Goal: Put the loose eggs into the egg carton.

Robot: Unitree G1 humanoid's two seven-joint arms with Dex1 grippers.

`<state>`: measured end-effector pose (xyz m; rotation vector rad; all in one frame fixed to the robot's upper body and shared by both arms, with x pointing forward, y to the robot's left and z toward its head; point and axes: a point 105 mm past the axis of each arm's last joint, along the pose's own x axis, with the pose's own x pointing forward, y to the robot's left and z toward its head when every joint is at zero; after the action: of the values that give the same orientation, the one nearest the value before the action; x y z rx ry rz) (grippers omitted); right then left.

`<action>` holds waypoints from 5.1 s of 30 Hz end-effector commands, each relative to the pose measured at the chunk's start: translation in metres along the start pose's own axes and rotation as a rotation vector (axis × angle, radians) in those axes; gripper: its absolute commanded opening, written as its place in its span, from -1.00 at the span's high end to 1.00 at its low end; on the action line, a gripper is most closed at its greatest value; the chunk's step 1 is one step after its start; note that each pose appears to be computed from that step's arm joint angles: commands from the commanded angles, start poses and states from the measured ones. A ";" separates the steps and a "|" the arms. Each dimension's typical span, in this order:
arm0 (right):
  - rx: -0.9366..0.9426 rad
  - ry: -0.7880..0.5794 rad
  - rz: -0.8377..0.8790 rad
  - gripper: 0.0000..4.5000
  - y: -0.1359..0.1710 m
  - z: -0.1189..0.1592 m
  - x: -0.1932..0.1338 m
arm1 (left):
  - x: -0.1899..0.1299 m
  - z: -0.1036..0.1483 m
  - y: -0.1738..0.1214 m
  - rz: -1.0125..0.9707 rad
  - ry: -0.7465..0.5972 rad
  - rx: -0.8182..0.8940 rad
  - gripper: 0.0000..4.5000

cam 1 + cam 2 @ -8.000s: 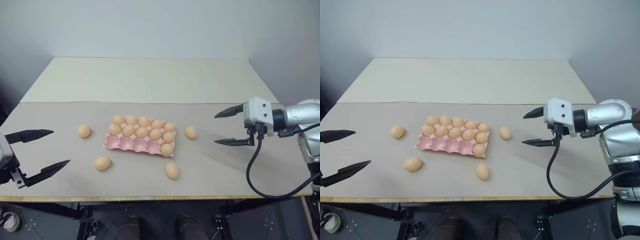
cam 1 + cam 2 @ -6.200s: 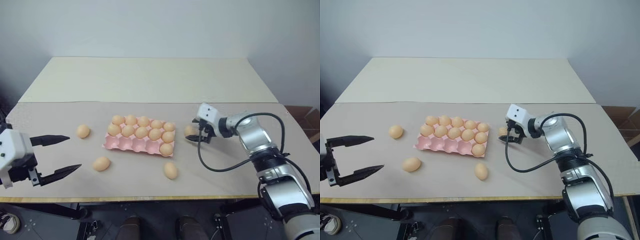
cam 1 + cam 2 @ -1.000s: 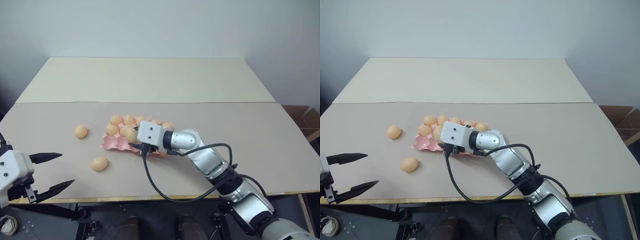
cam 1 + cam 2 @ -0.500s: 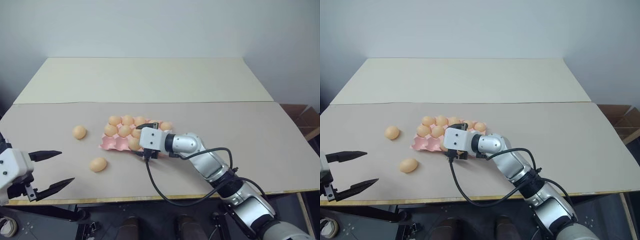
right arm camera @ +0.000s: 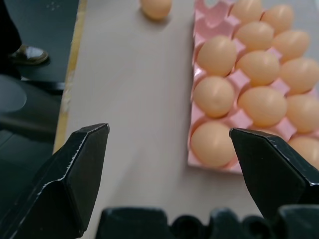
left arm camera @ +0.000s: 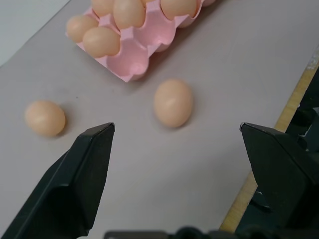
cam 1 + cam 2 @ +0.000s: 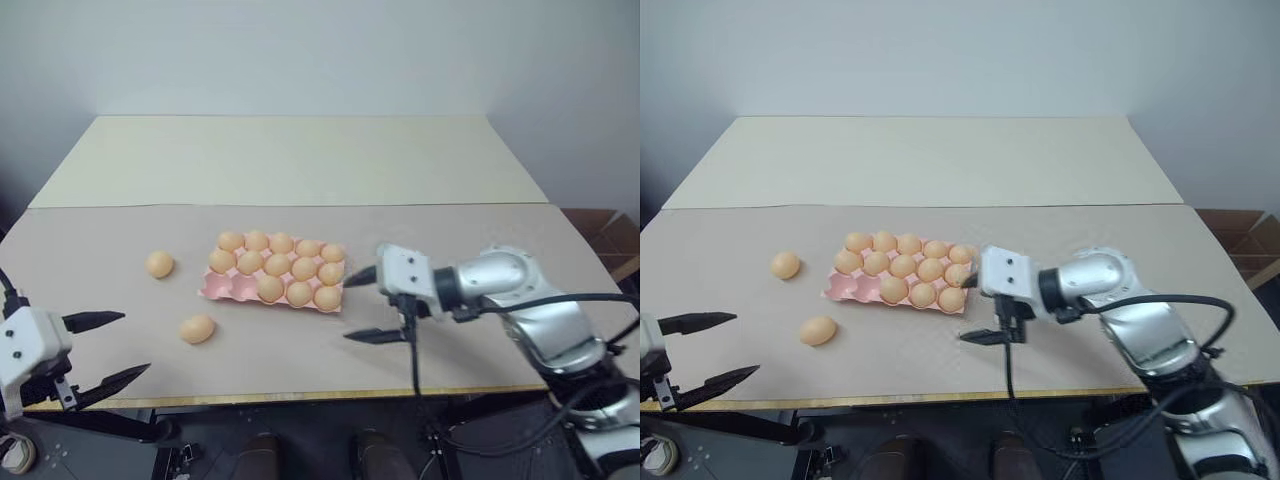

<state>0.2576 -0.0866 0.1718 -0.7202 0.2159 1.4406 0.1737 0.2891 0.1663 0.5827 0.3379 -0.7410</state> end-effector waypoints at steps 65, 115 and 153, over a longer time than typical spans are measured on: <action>0.089 0.001 -0.260 -1.00 -0.002 0.010 -0.005 | 0.111 0.052 0.007 0.020 -0.458 -0.116 0.18; 0.090 0.062 -0.305 -1.00 -0.008 -0.010 -0.024 | 0.039 0.020 0.018 0.064 -0.281 0.039 -0.99; 0.069 0.073 -0.283 -1.00 -0.009 -0.010 -0.030 | 0.106 -0.005 0.127 0.659 -0.117 -0.347 -0.99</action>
<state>0.2651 -0.1149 0.1712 -0.6893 0.2496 1.1600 0.3333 0.3104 0.1561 0.2764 0.1429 -0.0923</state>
